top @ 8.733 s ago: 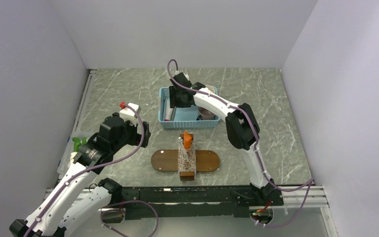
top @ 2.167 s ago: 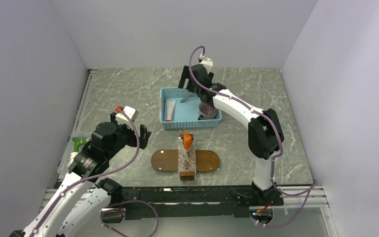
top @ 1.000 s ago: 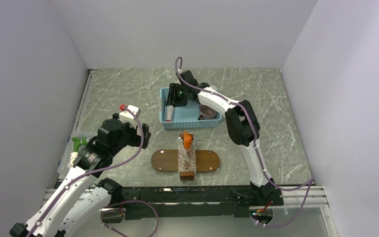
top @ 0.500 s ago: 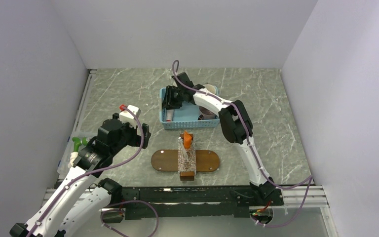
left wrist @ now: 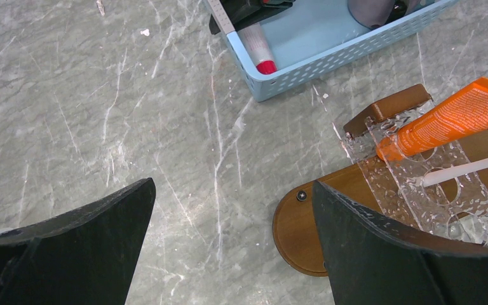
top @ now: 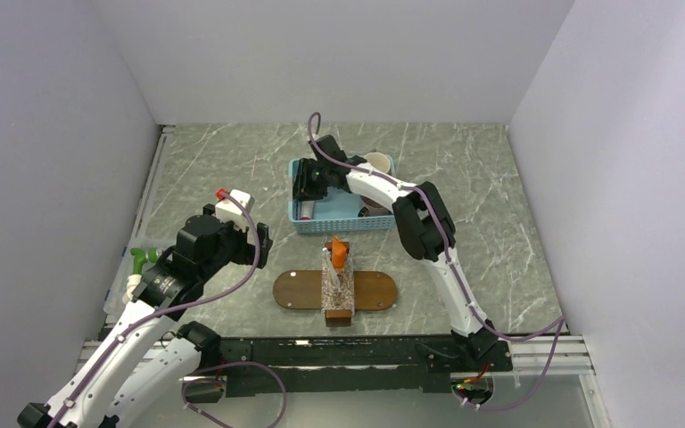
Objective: Prepare toiletry sets of a toothbrush and toothpaste on the tray
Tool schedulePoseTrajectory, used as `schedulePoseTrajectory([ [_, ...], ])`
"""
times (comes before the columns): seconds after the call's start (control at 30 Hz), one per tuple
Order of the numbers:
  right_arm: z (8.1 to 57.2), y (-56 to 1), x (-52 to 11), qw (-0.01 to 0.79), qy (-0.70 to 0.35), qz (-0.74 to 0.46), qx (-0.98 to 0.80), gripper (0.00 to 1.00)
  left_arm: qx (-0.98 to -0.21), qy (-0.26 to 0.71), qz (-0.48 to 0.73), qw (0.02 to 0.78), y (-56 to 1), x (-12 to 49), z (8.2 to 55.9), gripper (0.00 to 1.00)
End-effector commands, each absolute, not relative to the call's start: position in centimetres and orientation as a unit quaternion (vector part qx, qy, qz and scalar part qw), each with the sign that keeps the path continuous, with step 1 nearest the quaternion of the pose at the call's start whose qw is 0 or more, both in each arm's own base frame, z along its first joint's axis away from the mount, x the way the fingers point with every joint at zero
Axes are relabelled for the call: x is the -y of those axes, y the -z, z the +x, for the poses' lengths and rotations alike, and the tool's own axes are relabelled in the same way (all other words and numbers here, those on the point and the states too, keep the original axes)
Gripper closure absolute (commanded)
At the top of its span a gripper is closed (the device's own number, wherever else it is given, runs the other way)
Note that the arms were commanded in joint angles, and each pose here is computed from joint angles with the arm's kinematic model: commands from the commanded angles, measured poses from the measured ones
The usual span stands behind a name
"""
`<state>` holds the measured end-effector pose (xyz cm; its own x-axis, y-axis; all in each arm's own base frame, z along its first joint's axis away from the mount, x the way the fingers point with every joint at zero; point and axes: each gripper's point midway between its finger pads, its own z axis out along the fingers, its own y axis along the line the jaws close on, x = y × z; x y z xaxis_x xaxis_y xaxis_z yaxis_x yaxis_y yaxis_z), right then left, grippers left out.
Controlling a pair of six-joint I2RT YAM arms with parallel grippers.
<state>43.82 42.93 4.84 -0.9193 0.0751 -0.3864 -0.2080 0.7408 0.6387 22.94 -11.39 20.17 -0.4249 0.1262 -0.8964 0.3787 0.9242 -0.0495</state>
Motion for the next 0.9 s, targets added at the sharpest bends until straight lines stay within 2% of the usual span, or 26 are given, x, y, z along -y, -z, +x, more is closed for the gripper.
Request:
schedulePoseTrajectory([
  [0.0, 44.3, -5.6, -39.6, 0.240, -0.286, -0.033, -0.927, 0.64, -0.822, 0.123, 0.148, 0.535, -21.8, 11.4, 23.4, 0.01],
  [0.2, 44.2, -7.3, -38.3, 0.268, -0.280, -0.019, -0.922, 0.63, -0.822, 0.124, 0.148, 0.536, -21.8, 11.4, 23.4, 0.01],
  [0.6, 42.8, -11.3, -40.9, 0.241, -0.467, 0.018, -0.850, 0.61, -0.821, 0.123, 0.148, 0.538, -22.0, 11.3, 23.4, 0.01],
  [0.87, 42.9, -12.4, -40.1, 0.223, -0.509, 0.033, -0.831, 0.62, -0.821, 0.122, 0.147, 0.539, -22.0, 11.2, 23.4, 0.01],
])
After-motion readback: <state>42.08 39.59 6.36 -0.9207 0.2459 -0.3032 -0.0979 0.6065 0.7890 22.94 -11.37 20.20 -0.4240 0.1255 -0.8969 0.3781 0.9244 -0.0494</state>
